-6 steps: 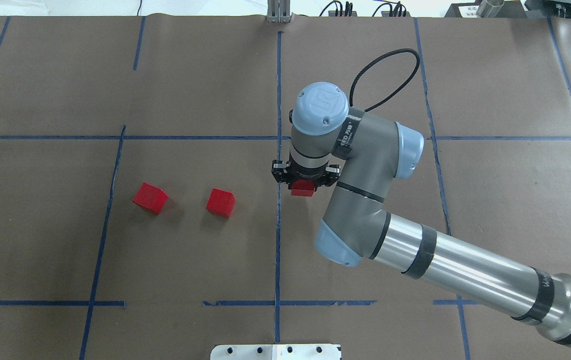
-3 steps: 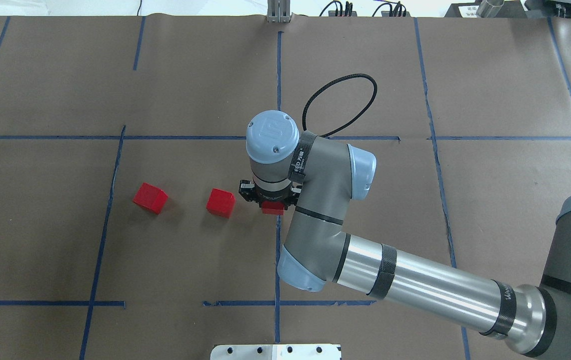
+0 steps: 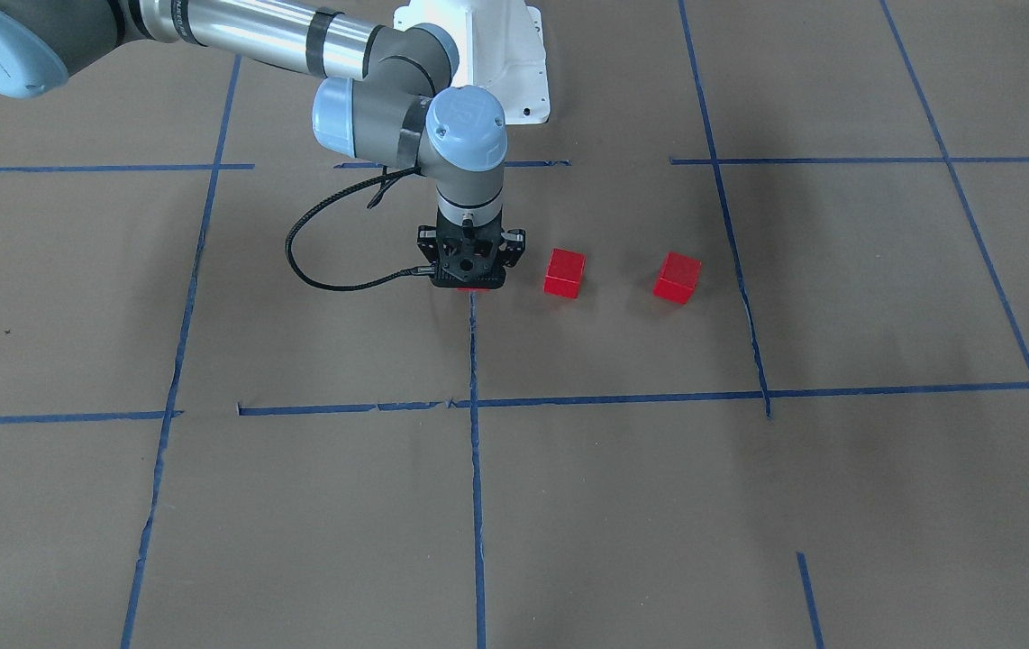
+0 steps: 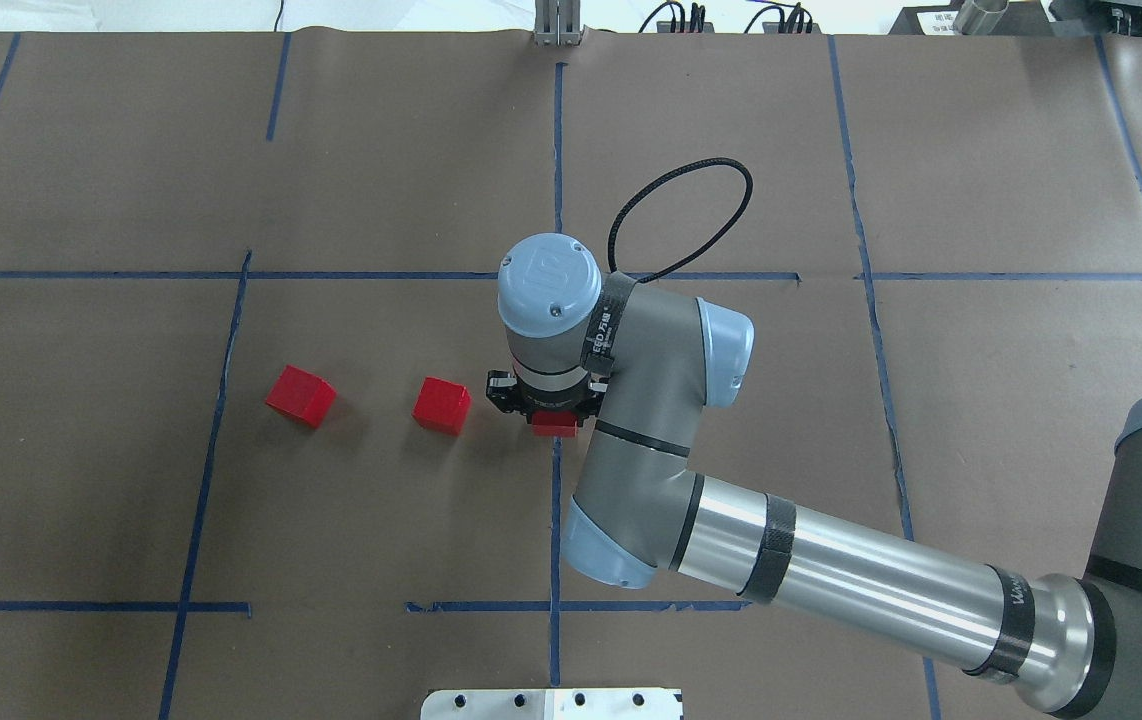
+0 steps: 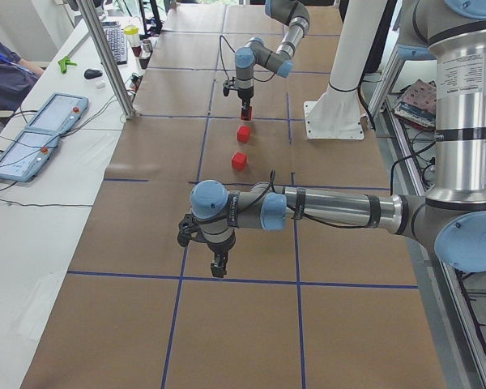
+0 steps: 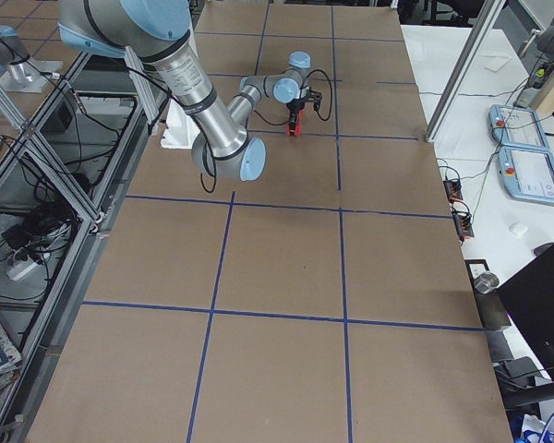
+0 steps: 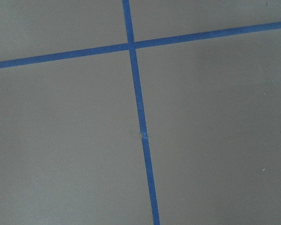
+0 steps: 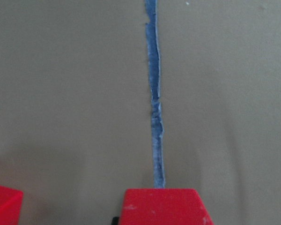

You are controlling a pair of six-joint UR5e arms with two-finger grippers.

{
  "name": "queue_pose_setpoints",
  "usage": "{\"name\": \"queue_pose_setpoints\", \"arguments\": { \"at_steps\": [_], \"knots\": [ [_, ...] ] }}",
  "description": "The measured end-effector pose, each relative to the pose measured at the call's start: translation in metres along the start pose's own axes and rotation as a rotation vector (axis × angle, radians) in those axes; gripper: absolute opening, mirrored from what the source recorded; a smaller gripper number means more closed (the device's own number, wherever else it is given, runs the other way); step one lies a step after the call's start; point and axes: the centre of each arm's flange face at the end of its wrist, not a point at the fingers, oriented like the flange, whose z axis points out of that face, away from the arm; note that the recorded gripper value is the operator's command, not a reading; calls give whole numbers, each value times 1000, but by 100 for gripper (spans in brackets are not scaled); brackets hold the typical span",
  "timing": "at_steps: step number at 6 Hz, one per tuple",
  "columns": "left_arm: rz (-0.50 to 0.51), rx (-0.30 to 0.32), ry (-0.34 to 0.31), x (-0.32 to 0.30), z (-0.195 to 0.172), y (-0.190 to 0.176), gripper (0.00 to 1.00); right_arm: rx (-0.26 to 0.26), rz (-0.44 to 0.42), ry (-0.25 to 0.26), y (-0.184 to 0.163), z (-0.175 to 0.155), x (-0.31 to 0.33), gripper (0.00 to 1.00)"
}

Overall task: Form red blocks into L shape at center
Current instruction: 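Carry the red cube with the right gripper to the central grid crossing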

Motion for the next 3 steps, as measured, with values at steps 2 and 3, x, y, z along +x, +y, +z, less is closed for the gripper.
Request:
{"name": "queue_pose_setpoints", "arguments": {
  "at_steps": [2, 3],
  "knots": [
    [0, 0, 0, 0, 0, 0, 100, -3, -9, 4, 1, 4, 2, 72],
    [0, 0, 0, 0, 0, 0, 100, -4, -12, 3, 3, 4, 1, 72]
  ]
}}
